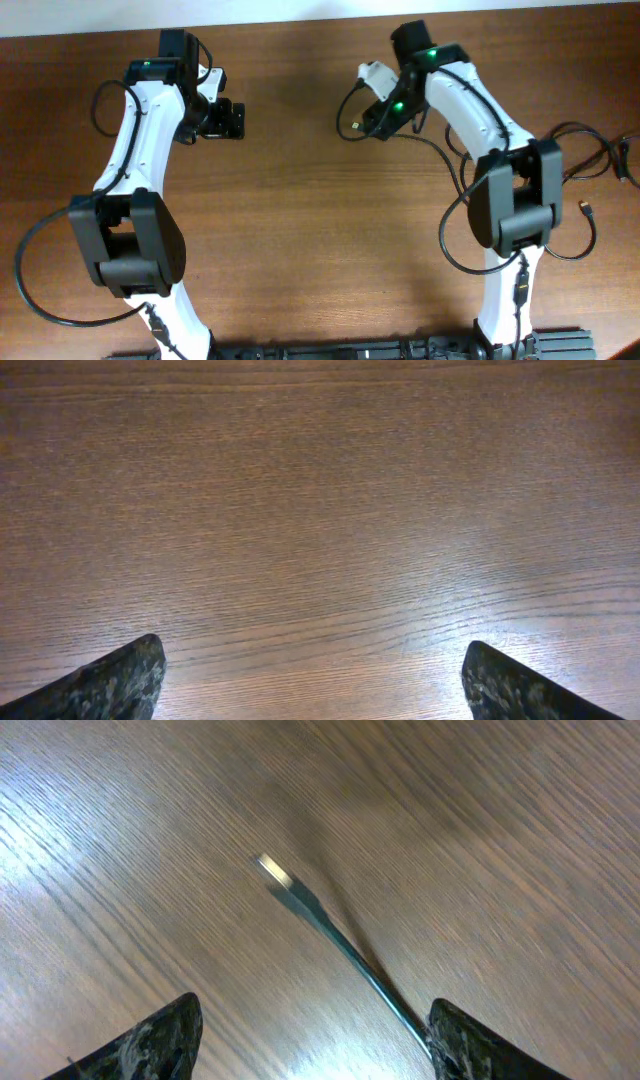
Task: Untangle cables
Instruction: 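Lift the USB-plug cable with the right gripper and carry it right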
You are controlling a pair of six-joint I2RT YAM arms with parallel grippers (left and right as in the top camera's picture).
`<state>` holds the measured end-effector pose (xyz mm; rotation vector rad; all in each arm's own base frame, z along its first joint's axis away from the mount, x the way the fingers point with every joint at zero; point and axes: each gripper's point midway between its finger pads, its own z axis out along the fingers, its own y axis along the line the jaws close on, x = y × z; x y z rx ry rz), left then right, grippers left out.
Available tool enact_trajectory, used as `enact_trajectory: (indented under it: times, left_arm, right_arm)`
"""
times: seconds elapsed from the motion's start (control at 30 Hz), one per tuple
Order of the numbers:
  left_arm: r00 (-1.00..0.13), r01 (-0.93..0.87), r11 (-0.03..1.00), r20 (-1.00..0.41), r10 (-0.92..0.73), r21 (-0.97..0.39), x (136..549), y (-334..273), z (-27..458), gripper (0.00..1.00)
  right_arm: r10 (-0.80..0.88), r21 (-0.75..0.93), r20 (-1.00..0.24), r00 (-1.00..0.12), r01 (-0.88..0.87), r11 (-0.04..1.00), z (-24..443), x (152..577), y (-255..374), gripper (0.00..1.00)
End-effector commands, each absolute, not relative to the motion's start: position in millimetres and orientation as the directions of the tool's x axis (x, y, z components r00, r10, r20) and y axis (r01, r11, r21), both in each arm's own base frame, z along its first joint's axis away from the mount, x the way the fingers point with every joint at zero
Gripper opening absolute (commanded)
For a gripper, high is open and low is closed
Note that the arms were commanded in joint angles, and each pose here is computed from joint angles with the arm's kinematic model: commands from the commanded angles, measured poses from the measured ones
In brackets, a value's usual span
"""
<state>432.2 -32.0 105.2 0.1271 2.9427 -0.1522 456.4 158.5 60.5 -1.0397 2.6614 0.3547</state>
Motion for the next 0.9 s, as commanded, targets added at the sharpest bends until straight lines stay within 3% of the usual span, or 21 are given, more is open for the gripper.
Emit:
enact_trajectory:
  times: [0.0,0.27,0.4,0.6,0.63,0.87]
  left_arm:
    - [-0.97,0.099,0.99,-0.233,0.073,-0.103,433.5,-35.9,121.7,0.95]
    - [-0.971,0.099,0.99,-0.229,0.073,-0.104,432.5,-35.9,121.5,0.95]
    - [-0.971,0.099,0.99,-0.228,0.073,-0.104,432.4,-35.9,121.5,0.95]
    - [-0.971,0.099,0.99,-0.228,0.073,-0.104,432.2,-36.0,121.5,0.95]
    - [-0.971,0.099,0.99,-0.228,0.073,-0.104,432.2,-36.0,121.5,0.95]
    - [-0.971,0.1,0.99,-0.228,0.074,-0.104,432.3,-36.4,121.5,0.95]
  right_arm:
    - [-0.657,0.16,-0.299,-0.692,-0.715,0.681,30.6,453.9,170.5,0.72]
    - [-0.664,0.172,-0.28,-0.693,-0.717,0.676,6.6,453.4,176.1,0.69]
    - [-0.659,0.176,-0.277,-0.699,-0.711,0.681,2.6,453.0,176.2,0.53]
    - [-0.658,0.188,-0.253,-0.709,-0.703,0.686,0.2,447.2,173.5,0.09]
    - [-0.641,0.18,-0.237,-0.731,-0.681,0.71,-0.4,447.5,170.0,0.05]
    - [-0.6,-0.005,-0.201,-0.775,-0.611,0.791,30.1,461.6,136.1,0.04]
